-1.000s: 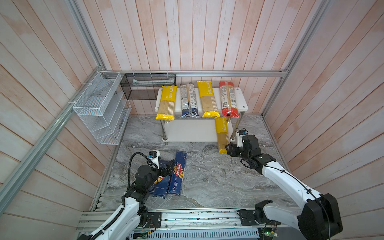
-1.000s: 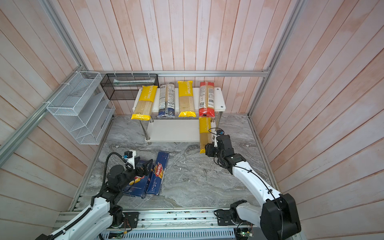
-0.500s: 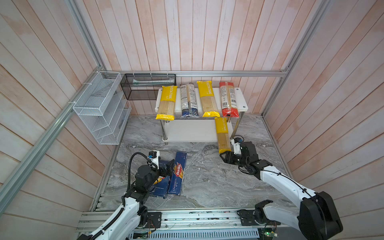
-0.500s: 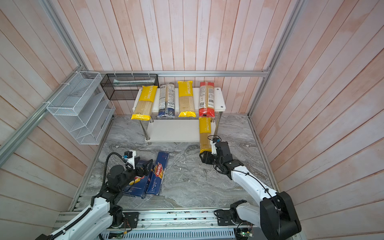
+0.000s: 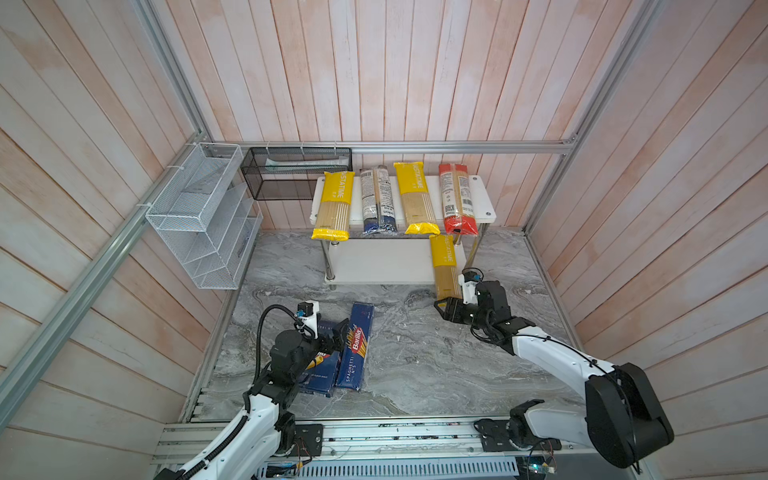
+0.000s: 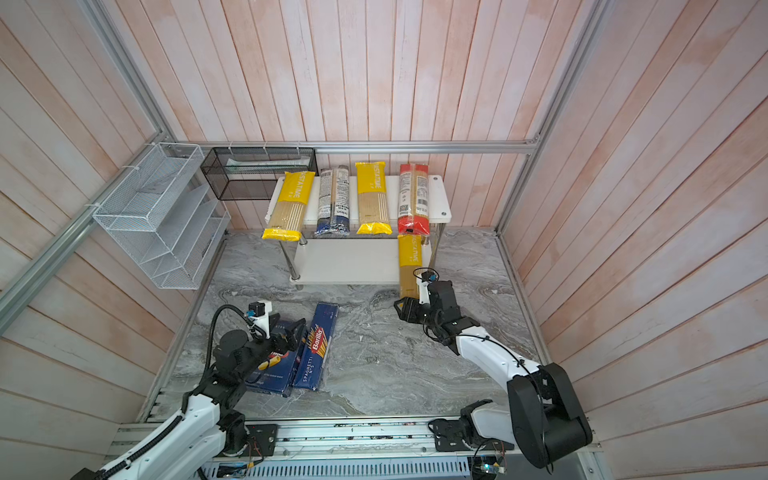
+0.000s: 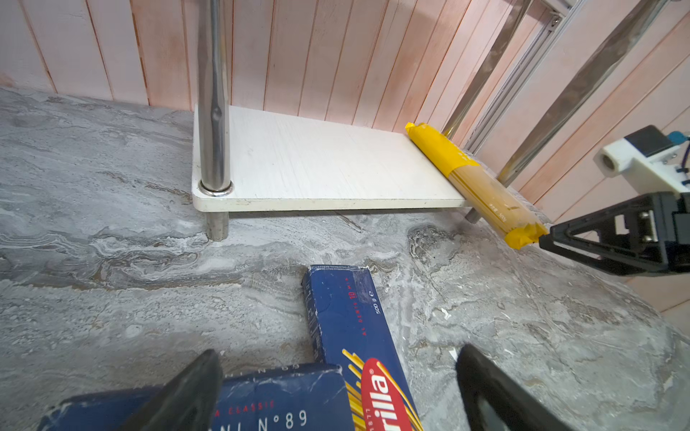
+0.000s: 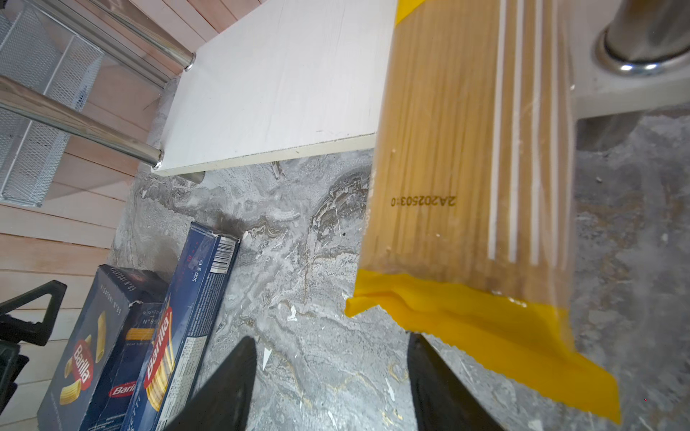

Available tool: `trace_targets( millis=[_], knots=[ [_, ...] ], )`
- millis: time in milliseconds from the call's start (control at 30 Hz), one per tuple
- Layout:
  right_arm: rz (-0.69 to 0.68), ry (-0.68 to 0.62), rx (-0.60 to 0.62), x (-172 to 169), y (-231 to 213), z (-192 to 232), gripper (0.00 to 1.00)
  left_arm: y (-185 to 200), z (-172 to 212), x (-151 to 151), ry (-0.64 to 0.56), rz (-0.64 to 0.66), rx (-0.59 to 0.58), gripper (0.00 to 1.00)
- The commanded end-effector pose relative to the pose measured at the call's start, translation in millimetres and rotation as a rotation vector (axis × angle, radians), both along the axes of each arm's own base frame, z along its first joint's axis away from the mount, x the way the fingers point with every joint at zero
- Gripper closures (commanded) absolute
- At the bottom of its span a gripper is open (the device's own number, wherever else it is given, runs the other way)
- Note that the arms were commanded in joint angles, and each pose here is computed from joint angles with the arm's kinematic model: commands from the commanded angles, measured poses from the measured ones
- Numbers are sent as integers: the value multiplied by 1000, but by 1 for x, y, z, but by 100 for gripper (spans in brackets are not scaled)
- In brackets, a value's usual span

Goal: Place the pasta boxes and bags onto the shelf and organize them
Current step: 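Move the right gripper away from the shelf toward the Barilla boxes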

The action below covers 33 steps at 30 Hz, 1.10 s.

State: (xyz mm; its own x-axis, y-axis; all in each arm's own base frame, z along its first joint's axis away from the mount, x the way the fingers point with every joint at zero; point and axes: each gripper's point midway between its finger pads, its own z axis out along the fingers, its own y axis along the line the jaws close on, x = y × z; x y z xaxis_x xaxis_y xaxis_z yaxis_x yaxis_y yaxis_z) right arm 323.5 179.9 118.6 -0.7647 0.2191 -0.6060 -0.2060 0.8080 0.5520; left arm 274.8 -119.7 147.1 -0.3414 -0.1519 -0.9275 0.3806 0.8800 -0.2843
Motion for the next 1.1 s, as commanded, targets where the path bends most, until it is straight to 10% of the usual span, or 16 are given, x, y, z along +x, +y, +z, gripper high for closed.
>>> trace_targets(
  millis=[0, 733, 1067],
  knots=[
    [-8, -15, 2, 11, 1, 1, 35, 0, 17, 3, -49, 5, -18, 0],
    [-32, -50, -21, 39, -4, 16, 35, -2, 16, 3, -44, -2, -16, 0],
    [-18, 15, -37, -7, -12, 23, 35, -2, 16, 4, -46, -5, -17, 0]
  ],
)
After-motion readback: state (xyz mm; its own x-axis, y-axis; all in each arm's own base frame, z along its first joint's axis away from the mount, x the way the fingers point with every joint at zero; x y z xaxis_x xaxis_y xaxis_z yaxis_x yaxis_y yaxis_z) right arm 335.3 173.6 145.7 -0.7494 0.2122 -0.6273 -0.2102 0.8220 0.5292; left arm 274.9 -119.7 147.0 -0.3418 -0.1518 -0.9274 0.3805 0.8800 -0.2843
